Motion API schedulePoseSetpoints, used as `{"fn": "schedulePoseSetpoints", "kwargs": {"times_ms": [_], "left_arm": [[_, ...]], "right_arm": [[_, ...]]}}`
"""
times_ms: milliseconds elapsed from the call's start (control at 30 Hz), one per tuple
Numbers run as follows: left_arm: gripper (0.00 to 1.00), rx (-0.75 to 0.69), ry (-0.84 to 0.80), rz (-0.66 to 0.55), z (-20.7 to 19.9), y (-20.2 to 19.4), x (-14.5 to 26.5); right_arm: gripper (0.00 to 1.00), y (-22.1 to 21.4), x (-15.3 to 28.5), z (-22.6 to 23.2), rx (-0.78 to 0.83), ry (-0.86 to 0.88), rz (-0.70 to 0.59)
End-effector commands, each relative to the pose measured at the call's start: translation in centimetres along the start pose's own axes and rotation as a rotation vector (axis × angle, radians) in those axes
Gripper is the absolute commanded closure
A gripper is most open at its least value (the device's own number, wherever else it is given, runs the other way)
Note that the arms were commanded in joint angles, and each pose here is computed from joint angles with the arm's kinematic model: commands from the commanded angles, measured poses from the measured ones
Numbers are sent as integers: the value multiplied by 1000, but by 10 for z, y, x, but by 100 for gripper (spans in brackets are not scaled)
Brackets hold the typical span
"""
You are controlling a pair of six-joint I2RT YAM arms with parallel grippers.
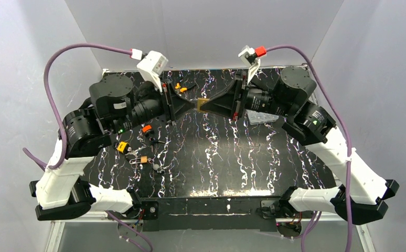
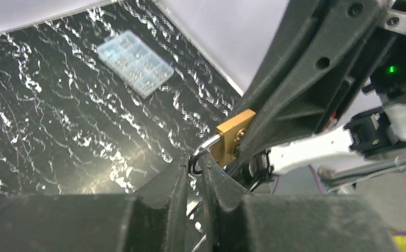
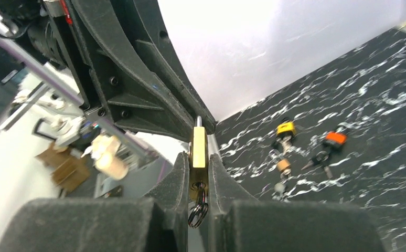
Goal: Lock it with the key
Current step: Lock the lock.
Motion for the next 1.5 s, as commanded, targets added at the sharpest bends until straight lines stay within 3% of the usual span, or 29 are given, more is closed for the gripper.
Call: {"fn": "schedulePoseSetpoints", "kwargs": {"times_ms": [0,133,267,667,867,1133,1233,1333,1467], "left_arm": [[83,-60,-418,26,-50,-4,-8],[72,-109,-406,2,-42,-6,5],[71,-132,-396,0,-38,-5,9],[83,-80,-376,-8,-27,-1,1],[98,35,-410,-25,-15,1,-7],[100,75,-390,-11,-7,-4,-12],[100,85,-340,-31,-2,-3,-8],[100,70,-347,-49,-2,-1,-4],[100,63,-369,-47,-4,1,0]], "right_arm": [[99,-33,-20,-42,-133,49,133],[99,-27,3,-38,-158,140,94],[99,-22,16,-37,-174,197,77],[99,-20,24,-37,-189,271,73],[99,-21,23,-38,-190,272,71],[99,-19,27,-44,-193,231,52],[67,-20,32,-50,-191,210,33],[41,-22,40,-57,-195,184,-5],[29,-21,53,-63,-190,192,-48]]}}
Point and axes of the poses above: each gripper's point midway between its finger pads, its own x axis back along the fingers, its own z axis along the line the jaws close on, y = z × x, the point moved 9 cm from there along x, back along the fingers, and after that the axes turned 11 degrees about -x, right-handed, at the moved point
